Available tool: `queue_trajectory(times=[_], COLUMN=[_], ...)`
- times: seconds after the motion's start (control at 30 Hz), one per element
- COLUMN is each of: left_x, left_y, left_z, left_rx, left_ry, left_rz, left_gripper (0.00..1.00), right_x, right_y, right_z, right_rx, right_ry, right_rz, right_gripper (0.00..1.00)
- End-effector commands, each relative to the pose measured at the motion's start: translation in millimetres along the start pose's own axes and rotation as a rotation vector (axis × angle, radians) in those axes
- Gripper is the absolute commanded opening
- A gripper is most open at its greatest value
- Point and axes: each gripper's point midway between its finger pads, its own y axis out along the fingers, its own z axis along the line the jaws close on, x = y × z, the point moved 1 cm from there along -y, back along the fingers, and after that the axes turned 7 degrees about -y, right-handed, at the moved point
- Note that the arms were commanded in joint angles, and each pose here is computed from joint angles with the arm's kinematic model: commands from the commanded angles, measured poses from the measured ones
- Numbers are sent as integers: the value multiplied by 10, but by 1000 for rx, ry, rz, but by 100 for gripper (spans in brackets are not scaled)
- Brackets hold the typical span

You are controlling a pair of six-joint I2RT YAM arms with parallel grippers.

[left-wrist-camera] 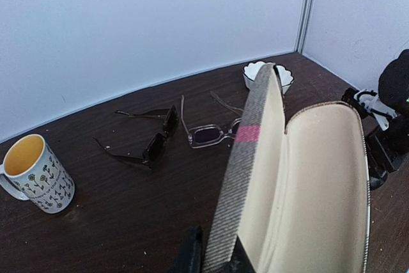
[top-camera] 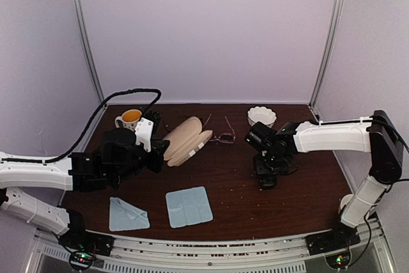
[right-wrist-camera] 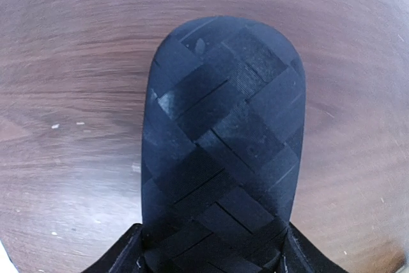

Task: Organize the sunglasses
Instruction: Pass from the left arm to the right, then place the opened sunglasses case at the center of the board.

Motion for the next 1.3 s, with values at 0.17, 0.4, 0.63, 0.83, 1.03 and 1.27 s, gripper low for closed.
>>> queue_trajectory(times=[0.17,0.4,0.63,0.83,1.03,1.27], left_x=[135,173,313,333,283,280], left_y=[-58,8,95,172,294,338], left_z=[-22,-73,-98,-116,-263,-366], left_rx=[-23,-23,15,37,-13,-55], left_ry=[-97,-116,-180,-280,-309,-348], left_rz=[-56,-64,-91,-89,-69,-51], left_gripper=[0,0,0,0,0,0], right_x=[109,311,492,400,379,483], right_y=[-113,-556,-1275,-1729,-1916,-2063], right_z=[200,296,504,918,1217,1473], right_rx=[23,112,361,760,901,1028], right_ry=[-132,-96,7,53,38,42], right_rz=[-38,-156,-311,-397,-421,-480], right_gripper=[81,100,100,96,97,98])
